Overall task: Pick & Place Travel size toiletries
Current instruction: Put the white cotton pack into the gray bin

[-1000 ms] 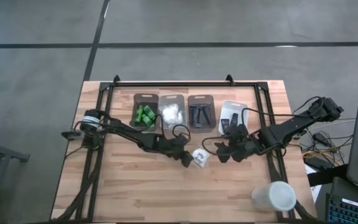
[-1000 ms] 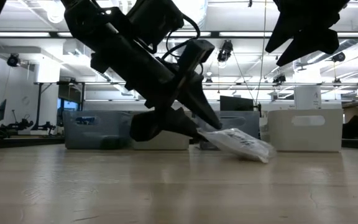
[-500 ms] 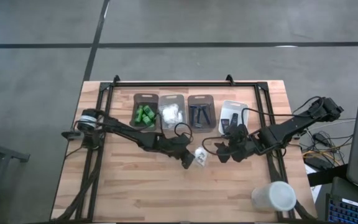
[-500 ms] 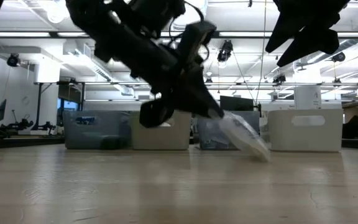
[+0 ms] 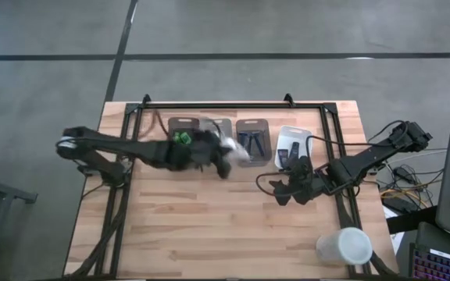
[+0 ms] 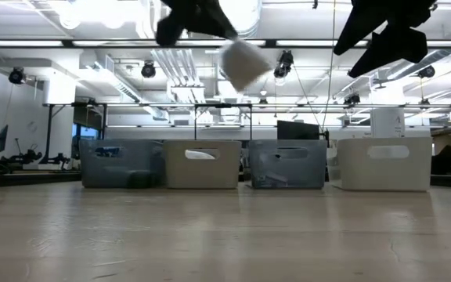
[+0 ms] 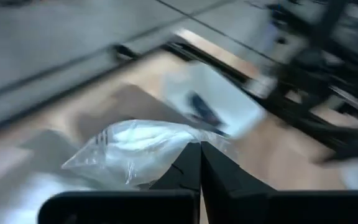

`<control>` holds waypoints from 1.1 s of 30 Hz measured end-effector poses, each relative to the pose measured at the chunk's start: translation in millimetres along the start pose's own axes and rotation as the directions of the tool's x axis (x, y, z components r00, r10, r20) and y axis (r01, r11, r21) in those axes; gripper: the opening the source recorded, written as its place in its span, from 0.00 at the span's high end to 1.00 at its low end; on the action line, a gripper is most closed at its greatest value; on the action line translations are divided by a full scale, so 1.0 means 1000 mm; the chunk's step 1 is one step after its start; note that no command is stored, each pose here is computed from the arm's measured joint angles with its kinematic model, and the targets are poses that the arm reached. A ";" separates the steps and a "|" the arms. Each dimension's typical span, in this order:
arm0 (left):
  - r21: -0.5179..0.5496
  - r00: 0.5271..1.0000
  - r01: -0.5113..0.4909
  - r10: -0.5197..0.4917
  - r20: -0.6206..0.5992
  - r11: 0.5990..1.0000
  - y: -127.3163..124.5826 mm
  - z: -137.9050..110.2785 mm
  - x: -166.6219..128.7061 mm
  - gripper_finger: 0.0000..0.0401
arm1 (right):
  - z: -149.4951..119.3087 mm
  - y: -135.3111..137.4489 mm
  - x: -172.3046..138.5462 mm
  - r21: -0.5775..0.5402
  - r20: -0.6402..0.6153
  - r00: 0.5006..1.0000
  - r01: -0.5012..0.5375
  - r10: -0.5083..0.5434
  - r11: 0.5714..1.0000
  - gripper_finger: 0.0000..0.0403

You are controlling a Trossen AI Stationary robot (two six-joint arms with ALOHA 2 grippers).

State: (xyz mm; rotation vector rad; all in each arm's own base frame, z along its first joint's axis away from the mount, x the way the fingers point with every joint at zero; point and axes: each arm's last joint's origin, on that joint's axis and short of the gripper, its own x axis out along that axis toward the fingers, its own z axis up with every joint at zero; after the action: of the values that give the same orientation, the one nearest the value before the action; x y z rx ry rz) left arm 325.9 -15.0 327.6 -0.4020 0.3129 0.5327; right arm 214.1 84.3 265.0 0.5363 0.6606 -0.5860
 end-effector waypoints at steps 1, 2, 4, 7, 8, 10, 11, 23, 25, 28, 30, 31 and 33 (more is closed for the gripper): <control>0.008 0.999 -0.037 0.037 0.009 0.999 0.009 0.006 -0.002 1.00 | 0.000 0.000 0.000 -0.001 0.001 1.000 0.001 -0.001 1.000 0.26; 0.007 0.998 -0.065 0.065 0.019 0.998 0.018 0.013 -0.003 1.00 | 0.000 0.000 0.000 -0.002 0.007 1.000 0.007 -0.007 1.000 0.25; 0.009 0.994 -0.111 0.110 0.013 0.994 0.038 0.021 0.001 1.00 | 0.000 -0.001 0.000 -0.005 0.018 1.000 0.016 -0.016 1.000 0.25; 0.009 0.992 -0.125 0.125 -0.016 0.992 0.063 0.030 0.011 1.00 | 0.000 -0.002 0.000 -0.004 0.025 0.999 0.027 -0.027 1.000 0.25; 0.014 0.992 -0.123 0.123 -0.034 0.992 0.071 0.030 0.016 1.00 | 0.000 -0.002 0.000 -0.002 0.027 0.999 0.031 -0.031 1.000 0.25; 0.017 0.991 -0.112 0.113 -0.074 0.994 0.082 0.026 0.026 1.00 | 0.000 -0.002 0.000 0.003 0.029 0.999 0.035 -0.035 0.999 0.26; 0.021 0.988 -0.111 0.113 -0.109 0.994 0.088 0.020 0.031 1.00 | 0.000 -0.002 0.000 0.007 0.031 0.999 0.035 -0.036 0.999 0.27; -0.016 0.908 -0.109 0.093 -0.408 0.994 0.106 -0.058 0.068 0.91 | 0.000 -0.003 0.000 0.022 0.034 0.999 0.042 -0.042 0.999 0.35; -0.021 0.904 -0.111 0.092 -0.417 0.994 0.104 -0.060 0.067 0.88 | 0.000 -0.003 0.001 0.023 0.035 0.998 0.043 -0.044 0.999 0.36; -0.037 0.900 -0.132 0.104 -0.423 0.991 0.104 -0.059 0.062 0.83 | 0.000 -0.004 0.001 0.023 0.035 0.998 0.045 -0.045 0.999 0.37; -0.053 0.902 -0.143 0.108 -0.419 0.988 0.104 -0.056 0.057 0.79 | 0.000 -0.004 0.001 0.021 0.034 0.998 0.046 -0.047 0.999 0.37; -0.064 0.902 -0.148 0.108 -0.418 0.987 0.104 -0.054 0.054 0.77 | 0.000 -0.004 0.001 0.022 0.034 0.998 0.046 -0.047 0.999 0.38; -0.079 0.900 -0.156 0.109 -0.421 0.985 0.104 -0.051 0.048 0.73 | 0.000 -0.004 0.001 0.021 0.034 0.998 0.046 -0.047 0.999 0.37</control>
State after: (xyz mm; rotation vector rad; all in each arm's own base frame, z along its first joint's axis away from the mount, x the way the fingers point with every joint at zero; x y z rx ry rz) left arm 299.0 64.9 234.0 -0.6069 0.7296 0.5981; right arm 212.2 81.4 263.5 0.5295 0.6363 -0.6447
